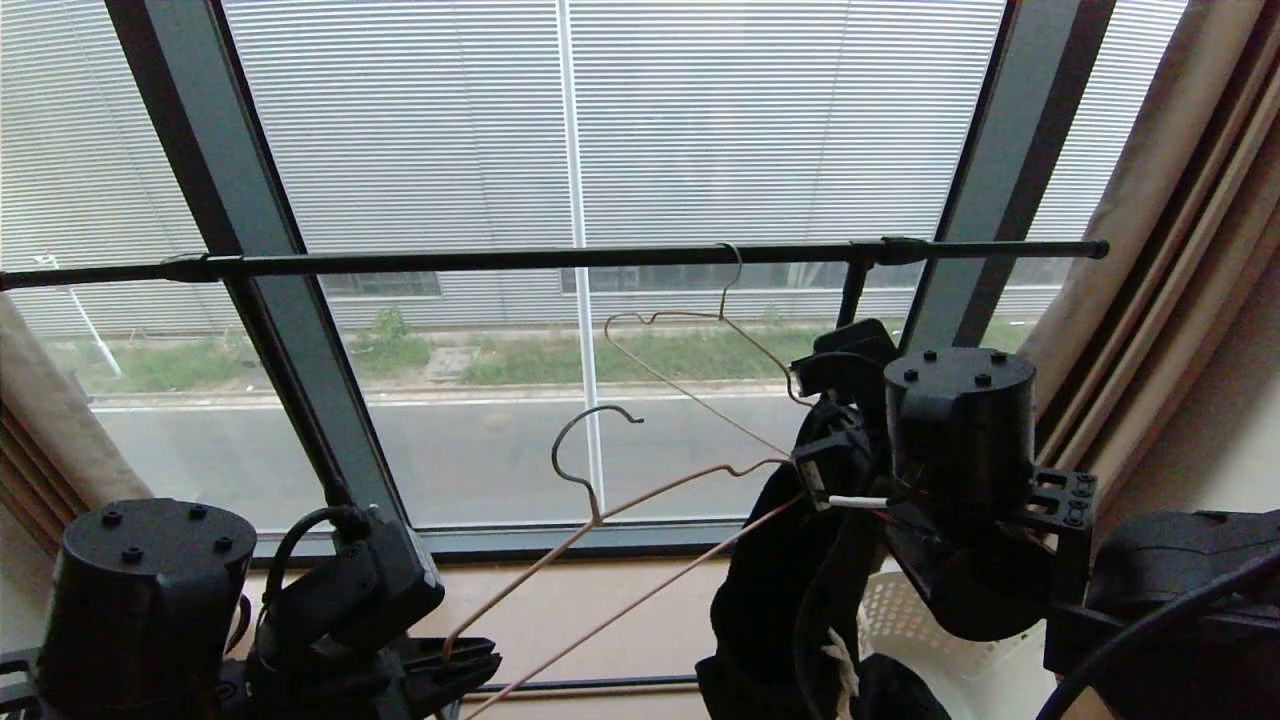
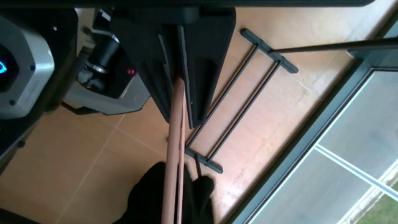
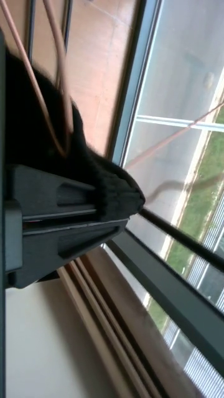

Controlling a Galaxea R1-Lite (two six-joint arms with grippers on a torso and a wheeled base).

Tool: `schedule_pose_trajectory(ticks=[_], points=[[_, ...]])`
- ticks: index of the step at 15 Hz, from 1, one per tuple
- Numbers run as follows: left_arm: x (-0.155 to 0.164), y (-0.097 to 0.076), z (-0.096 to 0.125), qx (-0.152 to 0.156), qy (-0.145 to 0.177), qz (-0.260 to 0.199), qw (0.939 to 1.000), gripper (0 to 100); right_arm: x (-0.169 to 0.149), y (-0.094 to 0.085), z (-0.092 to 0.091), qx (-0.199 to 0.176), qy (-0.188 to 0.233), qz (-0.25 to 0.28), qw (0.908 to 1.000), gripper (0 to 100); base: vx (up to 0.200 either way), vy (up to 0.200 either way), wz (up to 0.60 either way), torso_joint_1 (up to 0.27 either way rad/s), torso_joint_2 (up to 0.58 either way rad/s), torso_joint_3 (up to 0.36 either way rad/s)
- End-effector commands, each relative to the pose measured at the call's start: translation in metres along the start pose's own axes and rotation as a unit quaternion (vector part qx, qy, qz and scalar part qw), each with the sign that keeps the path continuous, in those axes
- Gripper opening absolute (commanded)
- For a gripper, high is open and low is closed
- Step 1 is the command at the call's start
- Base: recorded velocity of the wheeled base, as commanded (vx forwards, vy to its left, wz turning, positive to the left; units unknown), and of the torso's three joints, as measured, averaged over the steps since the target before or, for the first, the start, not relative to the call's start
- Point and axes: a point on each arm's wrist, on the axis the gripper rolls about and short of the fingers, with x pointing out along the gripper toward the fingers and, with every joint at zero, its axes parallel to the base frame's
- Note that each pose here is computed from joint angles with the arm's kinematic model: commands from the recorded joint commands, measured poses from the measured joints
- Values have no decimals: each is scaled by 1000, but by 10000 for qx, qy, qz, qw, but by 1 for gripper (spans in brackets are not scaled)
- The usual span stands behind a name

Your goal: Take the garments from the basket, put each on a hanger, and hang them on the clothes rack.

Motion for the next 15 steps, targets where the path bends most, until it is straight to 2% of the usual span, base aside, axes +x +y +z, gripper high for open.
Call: schedule_pose_trajectory(ticks=[1, 6, 10, 13, 15], points=[[12, 2, 0, -42, 94, -37, 9999, 0, -3, 4, 2, 4, -39, 38, 10000, 0, 0, 0, 0, 0, 0, 0], [24, 0, 0, -137, 108, -110, 9998, 0, -7, 6, 8, 108, -150, -93, 9998, 0, 0, 0, 0, 0, 0, 0], [25, -2, 2, -76, 35, -154, 9998, 0, -11, 9, 14, 188, -241, -36, 9995, 0, 0, 0, 0, 0, 0, 0], [28, -2, 2, -123, 30, -151, 9998, 0, -34, 24, 18, 141, -401, 181, 9989, 0, 0, 0, 0, 0, 0, 0], [29, -2, 2, -125, 47, -59, 9999, 0, -41, 28, 20, 159, -469, 246, 9985, 0, 0, 0, 0, 0, 0, 0]])
